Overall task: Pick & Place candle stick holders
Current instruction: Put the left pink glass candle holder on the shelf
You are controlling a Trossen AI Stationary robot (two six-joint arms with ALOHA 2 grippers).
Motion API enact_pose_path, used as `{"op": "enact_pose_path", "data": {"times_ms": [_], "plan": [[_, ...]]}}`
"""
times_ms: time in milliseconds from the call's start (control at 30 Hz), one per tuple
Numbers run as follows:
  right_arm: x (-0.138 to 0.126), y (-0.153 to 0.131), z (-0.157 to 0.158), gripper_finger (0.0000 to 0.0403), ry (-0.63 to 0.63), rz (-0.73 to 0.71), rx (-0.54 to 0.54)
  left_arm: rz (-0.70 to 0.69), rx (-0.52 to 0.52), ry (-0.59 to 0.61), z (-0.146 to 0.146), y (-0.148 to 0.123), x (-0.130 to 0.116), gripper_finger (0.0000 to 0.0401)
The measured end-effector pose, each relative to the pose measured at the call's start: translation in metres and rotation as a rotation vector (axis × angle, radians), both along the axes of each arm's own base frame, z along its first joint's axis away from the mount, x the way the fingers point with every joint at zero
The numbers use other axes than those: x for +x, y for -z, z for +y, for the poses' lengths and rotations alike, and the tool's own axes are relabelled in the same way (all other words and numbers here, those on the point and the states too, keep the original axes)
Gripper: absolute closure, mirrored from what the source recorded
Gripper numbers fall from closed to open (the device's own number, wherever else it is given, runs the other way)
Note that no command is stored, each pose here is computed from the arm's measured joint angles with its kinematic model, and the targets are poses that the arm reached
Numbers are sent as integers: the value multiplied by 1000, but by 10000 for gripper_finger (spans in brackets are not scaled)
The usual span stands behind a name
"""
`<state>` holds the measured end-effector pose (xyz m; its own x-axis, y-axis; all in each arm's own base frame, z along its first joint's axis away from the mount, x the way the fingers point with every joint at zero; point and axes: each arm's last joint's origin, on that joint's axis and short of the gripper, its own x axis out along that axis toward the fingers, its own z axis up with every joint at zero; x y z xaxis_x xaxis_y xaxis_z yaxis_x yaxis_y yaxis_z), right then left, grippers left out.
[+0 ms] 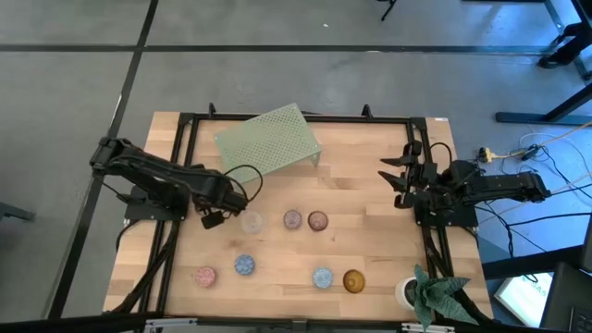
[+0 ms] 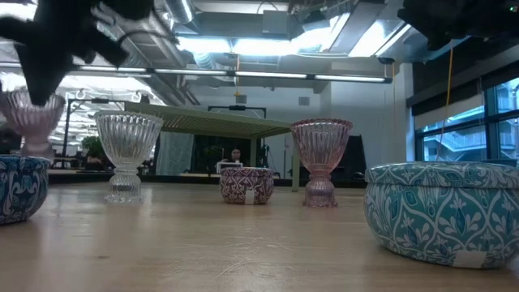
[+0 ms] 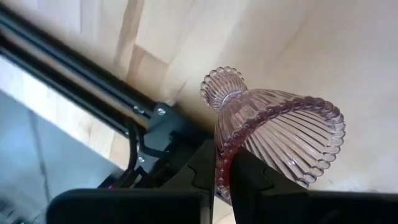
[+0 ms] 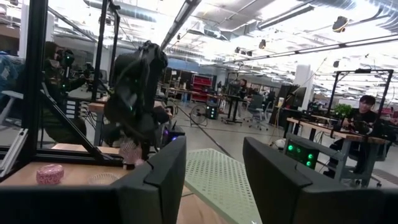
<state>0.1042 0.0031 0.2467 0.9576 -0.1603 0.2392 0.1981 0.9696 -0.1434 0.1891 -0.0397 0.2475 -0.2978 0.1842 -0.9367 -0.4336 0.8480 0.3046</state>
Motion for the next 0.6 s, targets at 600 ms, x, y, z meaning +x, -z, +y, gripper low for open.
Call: {"op": "enact_pose_path", "data": {"times_ms": [600], "plan": [[-1,-3,0,238,1,-30,-1,-633,-113,-110,38,-145,-13,378]]}}
